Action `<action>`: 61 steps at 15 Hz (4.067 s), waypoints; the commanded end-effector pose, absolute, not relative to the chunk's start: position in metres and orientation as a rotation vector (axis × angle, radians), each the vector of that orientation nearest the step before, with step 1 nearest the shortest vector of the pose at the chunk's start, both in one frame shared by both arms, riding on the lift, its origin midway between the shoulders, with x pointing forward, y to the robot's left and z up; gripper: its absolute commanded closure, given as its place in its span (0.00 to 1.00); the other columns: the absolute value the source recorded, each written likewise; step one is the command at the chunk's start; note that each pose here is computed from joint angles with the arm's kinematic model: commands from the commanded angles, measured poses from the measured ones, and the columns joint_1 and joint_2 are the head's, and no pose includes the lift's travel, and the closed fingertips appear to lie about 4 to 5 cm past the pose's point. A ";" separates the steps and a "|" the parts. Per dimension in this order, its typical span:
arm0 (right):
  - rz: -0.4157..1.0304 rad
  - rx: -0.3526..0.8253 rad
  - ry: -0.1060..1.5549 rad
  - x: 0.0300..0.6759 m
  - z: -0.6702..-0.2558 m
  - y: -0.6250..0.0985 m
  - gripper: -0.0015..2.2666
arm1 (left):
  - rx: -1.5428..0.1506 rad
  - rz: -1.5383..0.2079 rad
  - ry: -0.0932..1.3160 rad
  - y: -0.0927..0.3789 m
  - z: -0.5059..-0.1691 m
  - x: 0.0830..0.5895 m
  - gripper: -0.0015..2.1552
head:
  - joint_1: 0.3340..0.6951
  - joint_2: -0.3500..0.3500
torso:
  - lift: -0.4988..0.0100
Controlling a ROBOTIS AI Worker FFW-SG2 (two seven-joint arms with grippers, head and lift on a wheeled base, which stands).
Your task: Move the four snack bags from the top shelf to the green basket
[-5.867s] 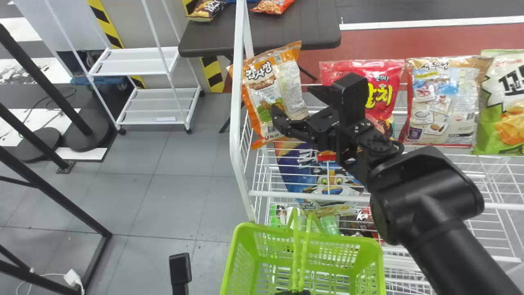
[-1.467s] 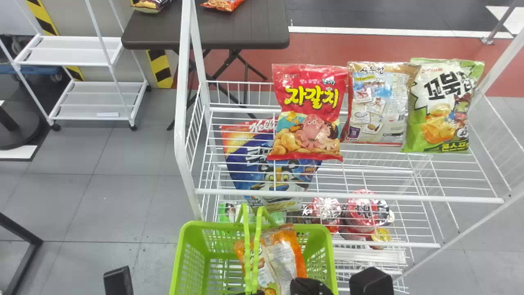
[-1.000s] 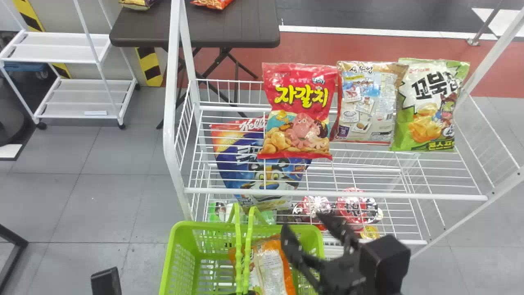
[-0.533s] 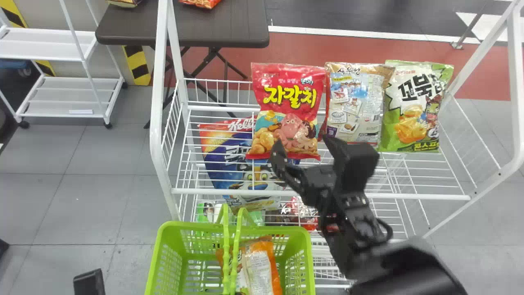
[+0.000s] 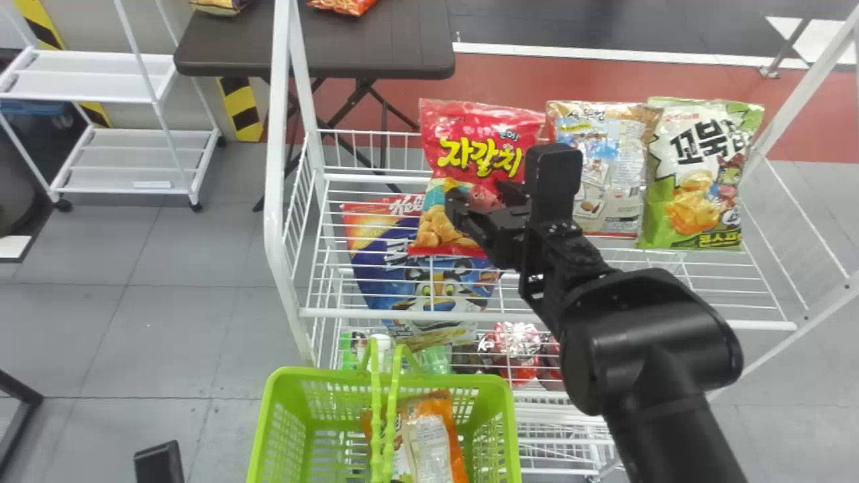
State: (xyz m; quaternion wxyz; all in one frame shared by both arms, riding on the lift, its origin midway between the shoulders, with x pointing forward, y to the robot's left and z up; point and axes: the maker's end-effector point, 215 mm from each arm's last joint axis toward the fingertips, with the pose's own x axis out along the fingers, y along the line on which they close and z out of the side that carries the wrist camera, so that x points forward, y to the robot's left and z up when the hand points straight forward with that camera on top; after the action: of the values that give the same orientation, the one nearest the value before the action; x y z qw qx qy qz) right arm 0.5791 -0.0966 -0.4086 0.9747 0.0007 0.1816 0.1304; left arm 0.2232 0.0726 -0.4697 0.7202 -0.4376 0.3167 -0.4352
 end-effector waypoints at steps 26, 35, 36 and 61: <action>0.439 0.123 0.859 0.249 -0.505 -0.126 0.99 | -0.943 -0.951 0.686 0.053 -0.466 0.223 0.78 | 1.00 0.15 | 0.98; 0.640 0.047 0.715 0.253 -0.488 -0.007 0.99 | -0.930 -0.961 0.686 0.050 -0.462 0.219 0.78 | 1.00 0.55 | 0.98; 0.659 0.035 0.767 0.245 -0.503 0.000 0.99 | -0.922 -0.964 0.686 0.051 -0.461 0.219 0.78 | 1.00 0.59 | 0.98; 0.294 -0.011 0.049 0.398 -0.346 -0.162 0.03 | -0.898 -0.956 0.693 0.050 -0.464 0.224 0.78 | 1.00 0.24 | 0.98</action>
State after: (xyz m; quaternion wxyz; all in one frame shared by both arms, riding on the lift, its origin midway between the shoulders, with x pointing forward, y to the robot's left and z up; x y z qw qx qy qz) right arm 0.3965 -0.1546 -0.3461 0.9880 -0.0069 0.0234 0.1523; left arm 0.2231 0.0502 -0.4640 0.7369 -0.4092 0.3162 -0.4355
